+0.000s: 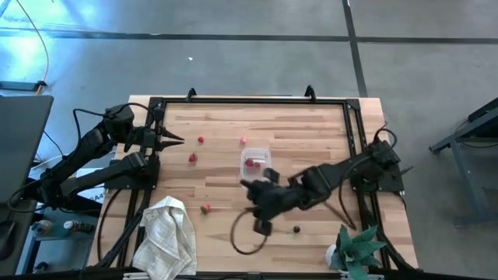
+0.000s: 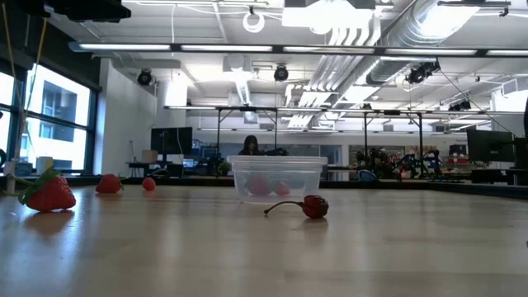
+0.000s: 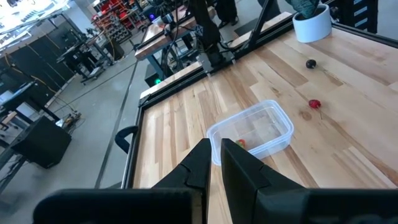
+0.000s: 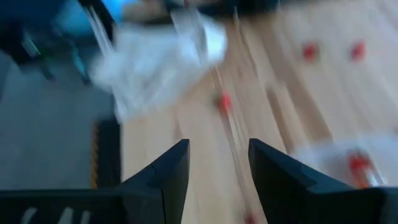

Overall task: Pick and placing Produce into tupperware
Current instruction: Put the black cherry into the transparent bin

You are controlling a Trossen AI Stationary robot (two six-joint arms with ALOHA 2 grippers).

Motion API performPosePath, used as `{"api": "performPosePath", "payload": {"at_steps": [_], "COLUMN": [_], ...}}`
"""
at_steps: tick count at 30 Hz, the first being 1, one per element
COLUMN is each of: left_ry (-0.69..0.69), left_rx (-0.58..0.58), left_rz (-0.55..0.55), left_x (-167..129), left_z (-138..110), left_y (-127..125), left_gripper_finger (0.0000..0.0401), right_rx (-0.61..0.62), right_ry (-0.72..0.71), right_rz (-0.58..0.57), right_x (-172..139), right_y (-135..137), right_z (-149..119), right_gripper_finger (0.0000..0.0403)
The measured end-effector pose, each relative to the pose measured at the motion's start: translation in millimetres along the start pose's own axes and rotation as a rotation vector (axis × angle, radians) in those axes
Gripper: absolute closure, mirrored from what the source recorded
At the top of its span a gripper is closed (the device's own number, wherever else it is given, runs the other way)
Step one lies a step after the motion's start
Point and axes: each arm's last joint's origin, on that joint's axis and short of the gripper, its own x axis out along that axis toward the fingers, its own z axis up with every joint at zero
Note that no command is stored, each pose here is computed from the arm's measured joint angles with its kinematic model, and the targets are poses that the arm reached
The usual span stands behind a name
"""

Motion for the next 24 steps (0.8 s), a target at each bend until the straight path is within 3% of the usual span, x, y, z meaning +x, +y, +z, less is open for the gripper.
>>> {"api": "performPosePath", "payload": {"at_steps": [5, 8, 12, 15, 19, 22, 24], "left_ry": [0.000, 0.000, 0.000, -0.001, -0.001, 0.000, 0.000], "left_rx": [0.000, 0.000, 0.000, 0.000, 0.000, 0.000, 0.000], "left_rz": [0.000, 0.001, 0.001, 0.001, 0.000, 0.001, 0.001], "left_x": [0, 0, 0, 0, 0, 0, 0], "left_z": [0, 0, 0, 0, 0, 0, 0], "left_y": [0, 0, 0, 0, 0, 0, 0], "left_gripper_finger": [0.0373, 0.0373, 0.0373, 0.0373, 0.0373, 0.0373, 0.0373], "right_rx": [-0.011, -0.028, -0.003, 0.100, 0.241, 0.344, 0.356], "right_ry": [-0.230, -0.192, -0.034, -0.042, -0.192, -0.359, -0.366], "right_rz": [0.074, 0.037, -0.057, -0.041, 0.080, 0.250, 0.329], "right_x": [0, 6, 28, 25, 0, -24, -36], "right_y": [1, -5, -21, -38, -68, -85, -91], "right_z": [27, 25, -16, -56, -107, -122, -131], "right_gripper_finger": [0.0247, 0.0247, 0.0247, 0.0247, 0.0247, 0.0247, 0.0247]}}
